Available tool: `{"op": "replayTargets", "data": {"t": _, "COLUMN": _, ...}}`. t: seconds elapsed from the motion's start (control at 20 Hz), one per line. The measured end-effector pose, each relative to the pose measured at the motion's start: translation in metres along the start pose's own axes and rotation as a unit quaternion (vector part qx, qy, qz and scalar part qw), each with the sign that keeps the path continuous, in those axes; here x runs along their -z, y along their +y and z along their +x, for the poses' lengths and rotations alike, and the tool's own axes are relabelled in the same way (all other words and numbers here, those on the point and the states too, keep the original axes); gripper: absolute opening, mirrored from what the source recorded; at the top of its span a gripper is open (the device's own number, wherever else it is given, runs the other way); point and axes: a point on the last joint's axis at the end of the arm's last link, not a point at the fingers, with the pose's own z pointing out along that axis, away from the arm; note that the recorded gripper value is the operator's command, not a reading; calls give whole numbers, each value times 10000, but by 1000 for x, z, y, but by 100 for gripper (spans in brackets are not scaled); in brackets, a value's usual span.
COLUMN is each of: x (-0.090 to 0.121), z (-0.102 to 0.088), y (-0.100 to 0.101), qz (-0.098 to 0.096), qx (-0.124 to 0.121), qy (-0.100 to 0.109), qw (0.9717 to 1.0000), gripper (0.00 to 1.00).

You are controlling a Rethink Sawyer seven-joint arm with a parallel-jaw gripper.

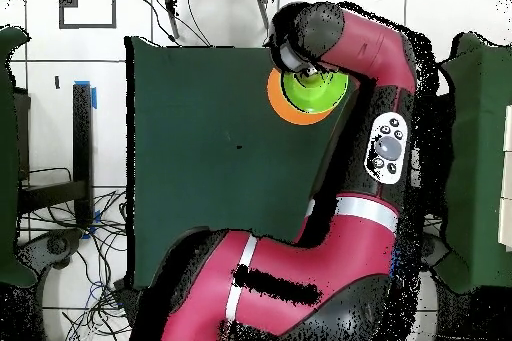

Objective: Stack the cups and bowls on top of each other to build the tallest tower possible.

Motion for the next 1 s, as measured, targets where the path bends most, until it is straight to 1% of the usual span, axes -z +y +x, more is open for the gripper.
{"op": "replayTargets", "data": {"t": 0.8, "x": -3, "z": 1, "y": 0, "qz": 20, "qx": -55, "qy": 30, "qw": 10000, "gripper": 0}}
{"op": "replayTargets", "data": {"t": 1.0, "x": -3, "z": -3, "y": 1, "qz": 15, "qx": -59, "qy": -30, "qw": 10000, "gripper": 0}}
